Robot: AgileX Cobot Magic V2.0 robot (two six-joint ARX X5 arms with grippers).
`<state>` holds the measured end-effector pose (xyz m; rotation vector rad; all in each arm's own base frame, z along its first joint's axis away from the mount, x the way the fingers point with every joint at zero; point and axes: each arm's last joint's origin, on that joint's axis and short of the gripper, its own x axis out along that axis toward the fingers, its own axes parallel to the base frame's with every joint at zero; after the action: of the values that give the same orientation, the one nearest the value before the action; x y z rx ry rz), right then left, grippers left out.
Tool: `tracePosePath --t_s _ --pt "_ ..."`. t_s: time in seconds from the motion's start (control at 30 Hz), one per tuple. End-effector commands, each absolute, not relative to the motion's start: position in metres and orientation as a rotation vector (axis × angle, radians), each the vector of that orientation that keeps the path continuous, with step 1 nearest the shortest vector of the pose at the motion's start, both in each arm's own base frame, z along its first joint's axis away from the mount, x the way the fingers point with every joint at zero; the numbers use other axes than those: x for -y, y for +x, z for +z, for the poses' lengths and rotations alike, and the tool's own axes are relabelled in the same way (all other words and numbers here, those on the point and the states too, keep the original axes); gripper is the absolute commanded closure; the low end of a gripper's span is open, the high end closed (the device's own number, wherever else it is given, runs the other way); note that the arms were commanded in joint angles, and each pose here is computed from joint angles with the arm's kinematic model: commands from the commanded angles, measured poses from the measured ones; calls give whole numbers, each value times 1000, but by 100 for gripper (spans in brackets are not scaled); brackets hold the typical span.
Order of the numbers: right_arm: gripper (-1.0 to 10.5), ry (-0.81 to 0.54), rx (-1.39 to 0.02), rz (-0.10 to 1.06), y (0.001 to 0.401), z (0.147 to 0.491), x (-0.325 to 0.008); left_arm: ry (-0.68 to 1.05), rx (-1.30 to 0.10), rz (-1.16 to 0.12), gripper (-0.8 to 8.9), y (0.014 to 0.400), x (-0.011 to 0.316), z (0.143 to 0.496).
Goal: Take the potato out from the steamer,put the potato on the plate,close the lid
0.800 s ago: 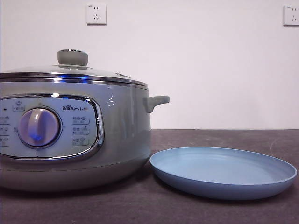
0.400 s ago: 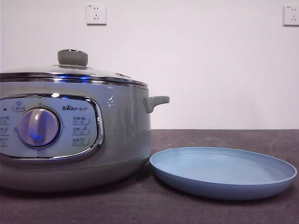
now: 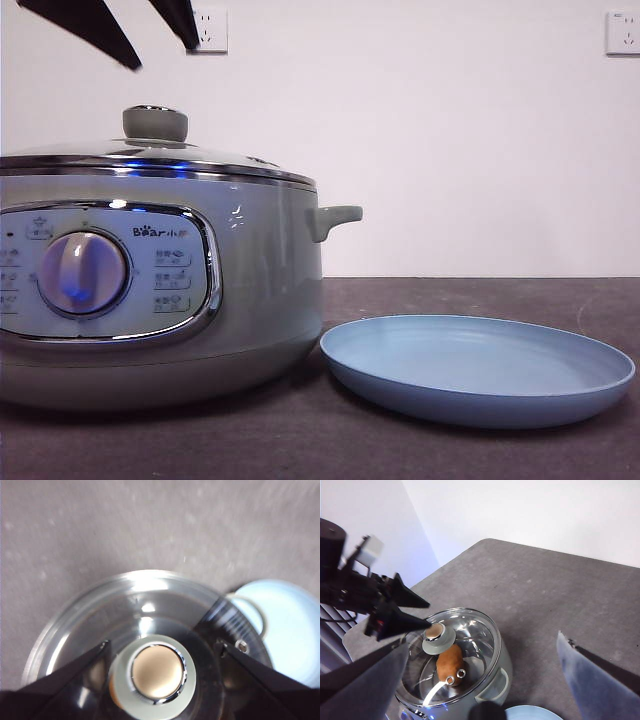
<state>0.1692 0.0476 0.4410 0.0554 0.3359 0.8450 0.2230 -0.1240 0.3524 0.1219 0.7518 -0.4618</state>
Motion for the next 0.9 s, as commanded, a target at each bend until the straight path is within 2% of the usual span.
tracePosePath --t_s 0.03,0.3,0.5,0.57,0.63,0.7,0.9 --pt "446 49 -325 846 169 443 -48 154 -796 -467 465 230 131 343" --pt "446 49 -326 846 169 443 -48 195 -901 -432 466 244 139 320" --pt "447 49 -326 846 169 443 -48 207 -941 -428 476 244 139 315" --pt "447 49 -326 846 169 443 -48 210 -946 -428 570 244 139 315" --pt "447 49 -326 846 169 443 -48 216 -945 -431 724 244 139 315" --pt "447 49 -326 846 169 443 -48 222 -938 -436 833 244 139 315" --pt "447 49 -325 846 169 443 -48 233 -915 -446 822 245 139 320"
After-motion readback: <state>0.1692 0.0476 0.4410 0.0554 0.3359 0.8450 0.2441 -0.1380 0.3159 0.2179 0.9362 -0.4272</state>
